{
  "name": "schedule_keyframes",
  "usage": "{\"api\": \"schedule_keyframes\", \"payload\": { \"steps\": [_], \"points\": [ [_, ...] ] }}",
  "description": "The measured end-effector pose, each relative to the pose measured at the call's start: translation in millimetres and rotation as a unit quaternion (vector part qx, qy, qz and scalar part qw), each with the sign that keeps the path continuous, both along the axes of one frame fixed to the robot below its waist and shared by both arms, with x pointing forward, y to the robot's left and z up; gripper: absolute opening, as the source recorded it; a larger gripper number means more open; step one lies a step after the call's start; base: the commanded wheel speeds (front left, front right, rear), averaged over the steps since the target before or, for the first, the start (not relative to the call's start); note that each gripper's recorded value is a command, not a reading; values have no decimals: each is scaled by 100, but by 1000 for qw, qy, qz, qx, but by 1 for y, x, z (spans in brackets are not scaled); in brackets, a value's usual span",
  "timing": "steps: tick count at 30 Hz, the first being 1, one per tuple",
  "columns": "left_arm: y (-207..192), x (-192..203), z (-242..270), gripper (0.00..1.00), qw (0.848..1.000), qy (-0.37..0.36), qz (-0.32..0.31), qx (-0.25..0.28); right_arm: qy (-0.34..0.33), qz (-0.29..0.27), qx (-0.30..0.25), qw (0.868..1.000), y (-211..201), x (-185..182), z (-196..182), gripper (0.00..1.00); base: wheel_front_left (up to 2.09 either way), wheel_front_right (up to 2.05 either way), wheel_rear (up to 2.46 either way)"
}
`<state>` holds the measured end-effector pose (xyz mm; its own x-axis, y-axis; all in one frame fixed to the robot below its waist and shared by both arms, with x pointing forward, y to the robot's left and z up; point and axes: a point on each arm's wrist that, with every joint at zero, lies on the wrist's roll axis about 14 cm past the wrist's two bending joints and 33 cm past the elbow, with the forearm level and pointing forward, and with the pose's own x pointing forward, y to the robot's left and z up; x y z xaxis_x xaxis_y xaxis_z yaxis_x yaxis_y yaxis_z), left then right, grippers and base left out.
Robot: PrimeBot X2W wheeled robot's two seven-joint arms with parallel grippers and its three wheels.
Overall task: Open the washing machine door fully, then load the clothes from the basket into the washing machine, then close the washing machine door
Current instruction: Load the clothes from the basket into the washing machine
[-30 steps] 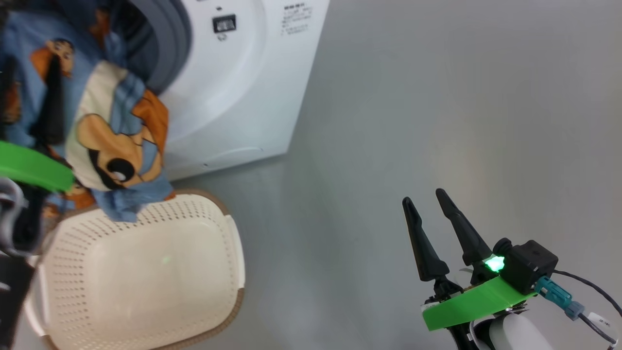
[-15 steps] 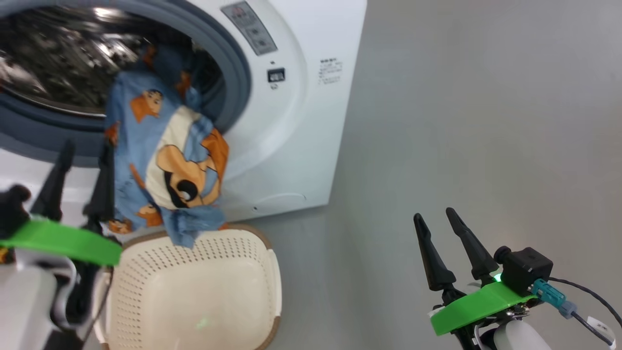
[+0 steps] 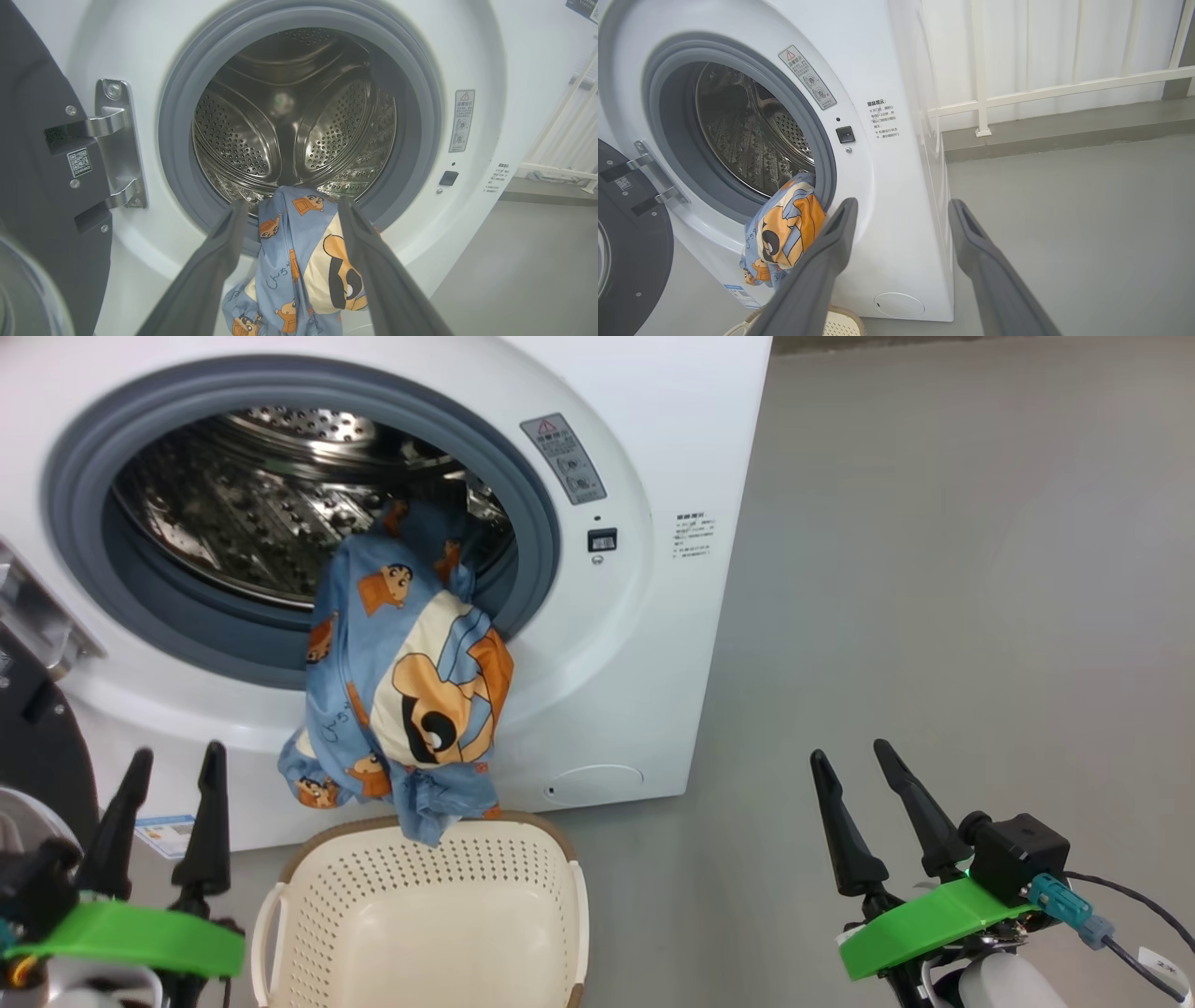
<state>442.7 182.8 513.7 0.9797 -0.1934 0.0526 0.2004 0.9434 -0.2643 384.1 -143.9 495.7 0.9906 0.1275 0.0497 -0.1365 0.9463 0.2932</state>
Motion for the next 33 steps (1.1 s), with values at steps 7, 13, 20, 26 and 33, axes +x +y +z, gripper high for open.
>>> {"api": "schedule_keyframes", "payload": {
  "steps": [7, 13, 20, 26, 33],
  "points": [
    [14, -19, 1, 100, 1000, -8, 21, 15, -13, -5, -14, 1000, -4, 0, 8, 100, 0, 0, 0],
    [25, -31, 0, 100, 999, -9, 40, 14, -20, -6, -22, 1000, -5, 0, 11, 100, 0, 0, 0],
    [25, -40, -5, 100, 999, -6, 47, 13, -19, -11, -31, 999, -9, 0, 11, 100, 0, 0, 0],
    [21, -41, -5, 100, 999, -7, 46, 8, -13, -10, -39, 999, -9, -4, 6, 100, 0, 0, 0],
    [18, -40, -6, 100, 999, -6, 43, 6, -11, -11, -39, 999, -10, -4, 5, 100, 0, 0, 0]
  ]
}}
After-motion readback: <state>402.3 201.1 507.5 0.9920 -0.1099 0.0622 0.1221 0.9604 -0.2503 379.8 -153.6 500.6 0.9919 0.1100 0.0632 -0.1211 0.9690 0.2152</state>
